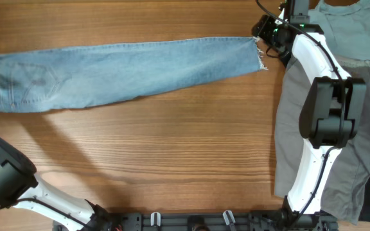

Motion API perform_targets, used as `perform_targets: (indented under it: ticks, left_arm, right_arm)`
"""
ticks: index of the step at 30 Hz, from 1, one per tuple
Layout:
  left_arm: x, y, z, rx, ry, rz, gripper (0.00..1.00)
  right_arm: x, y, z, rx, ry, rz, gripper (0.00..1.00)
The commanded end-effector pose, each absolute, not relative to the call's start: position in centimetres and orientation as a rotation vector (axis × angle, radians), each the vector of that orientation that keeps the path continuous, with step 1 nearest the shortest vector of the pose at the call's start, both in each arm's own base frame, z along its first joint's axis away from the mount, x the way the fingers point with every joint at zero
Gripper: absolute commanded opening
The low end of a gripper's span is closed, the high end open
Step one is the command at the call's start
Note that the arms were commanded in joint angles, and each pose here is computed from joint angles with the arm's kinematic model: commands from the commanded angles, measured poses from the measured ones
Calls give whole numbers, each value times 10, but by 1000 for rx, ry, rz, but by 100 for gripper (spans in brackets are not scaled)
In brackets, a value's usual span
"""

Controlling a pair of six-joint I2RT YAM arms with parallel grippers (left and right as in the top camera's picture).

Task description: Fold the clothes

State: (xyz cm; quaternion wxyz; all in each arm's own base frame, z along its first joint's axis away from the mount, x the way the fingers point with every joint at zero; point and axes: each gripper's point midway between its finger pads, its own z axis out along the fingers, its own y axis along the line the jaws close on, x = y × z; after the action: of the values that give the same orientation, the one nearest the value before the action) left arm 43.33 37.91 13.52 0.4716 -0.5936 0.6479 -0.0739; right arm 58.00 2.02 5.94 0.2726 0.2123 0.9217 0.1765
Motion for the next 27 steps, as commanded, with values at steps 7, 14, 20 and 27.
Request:
perform_targets:
  ticks: [7, 14, 20, 27]
  left_arm:
    - [397, 351, 84, -1302, 2057, -38, 100]
    - [387, 307, 64, -1286, 2223, -242, 98]
    - [383, 280, 70, -1284, 2264, -397, 96]
    - [375, 275, 107, -1213, 2257, -363, 94]
  right_arm:
    - [540, 18, 53, 526, 2655, 571, 100]
    - [509, 38, -2, 496, 2813, 505, 96]
    - [516, 65, -17, 291, 2786, 484, 15]
    - [509, -21, 15, 527, 2747, 301, 4]
